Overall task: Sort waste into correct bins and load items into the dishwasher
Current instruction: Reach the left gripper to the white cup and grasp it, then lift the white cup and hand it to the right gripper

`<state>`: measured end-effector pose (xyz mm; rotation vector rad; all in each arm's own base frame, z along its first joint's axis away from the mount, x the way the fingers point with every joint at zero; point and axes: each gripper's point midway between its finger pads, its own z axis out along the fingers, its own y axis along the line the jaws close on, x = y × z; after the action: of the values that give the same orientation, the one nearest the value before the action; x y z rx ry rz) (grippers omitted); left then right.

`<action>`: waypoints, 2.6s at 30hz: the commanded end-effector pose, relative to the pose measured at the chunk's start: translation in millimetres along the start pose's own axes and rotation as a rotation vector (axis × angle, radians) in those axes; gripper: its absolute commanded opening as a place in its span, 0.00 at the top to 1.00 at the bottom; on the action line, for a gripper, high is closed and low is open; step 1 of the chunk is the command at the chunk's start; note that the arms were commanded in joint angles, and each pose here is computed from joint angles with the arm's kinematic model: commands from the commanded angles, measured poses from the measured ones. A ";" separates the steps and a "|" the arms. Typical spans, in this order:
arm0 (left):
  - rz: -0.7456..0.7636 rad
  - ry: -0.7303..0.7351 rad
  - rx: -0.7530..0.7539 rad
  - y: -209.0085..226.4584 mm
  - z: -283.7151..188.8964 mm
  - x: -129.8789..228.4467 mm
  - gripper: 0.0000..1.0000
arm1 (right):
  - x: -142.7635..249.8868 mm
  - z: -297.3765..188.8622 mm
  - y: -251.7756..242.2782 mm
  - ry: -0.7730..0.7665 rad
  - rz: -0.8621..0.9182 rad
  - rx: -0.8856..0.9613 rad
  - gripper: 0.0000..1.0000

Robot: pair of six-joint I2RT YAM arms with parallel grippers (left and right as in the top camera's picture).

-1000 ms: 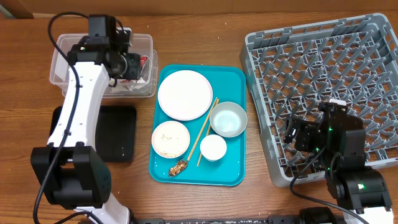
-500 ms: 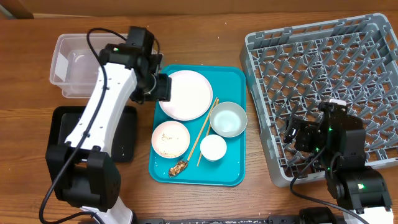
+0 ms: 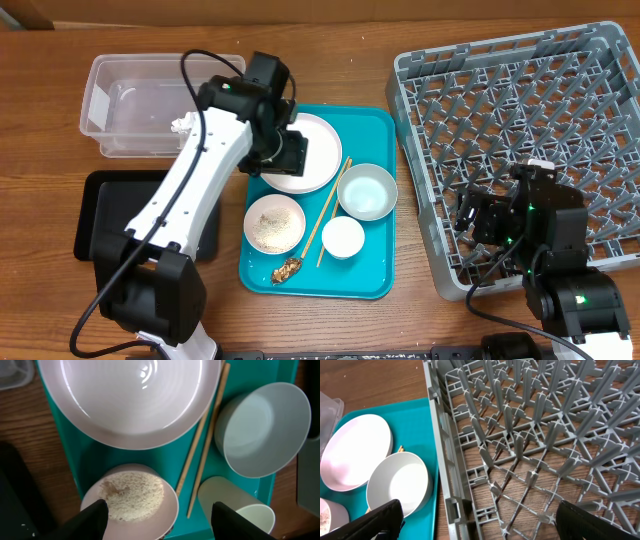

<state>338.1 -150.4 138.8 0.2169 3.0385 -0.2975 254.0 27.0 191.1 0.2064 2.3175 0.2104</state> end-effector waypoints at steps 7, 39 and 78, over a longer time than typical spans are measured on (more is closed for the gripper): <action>0.146 0.087 0.026 -51.3 10.5 32.9 0.34 | -8.7 -6.8 3.7 -0.023 0.003 -0.015 0.00; 0.256 0.263 0.086 -67.0 57.0 92.6 0.96 | -7.9 -6.8 3.3 -0.019 0.003 -0.013 0.00; 0.273 -0.084 1.239 -135.1 -108.4 -21.3 0.96 | -60.4 -8.8 172.9 -0.214 -0.434 -1.128 0.00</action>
<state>337.9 -252.9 269.5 0.5929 2.2395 -1.9486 297.8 181.8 264.6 -0.7536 1.7128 1.1626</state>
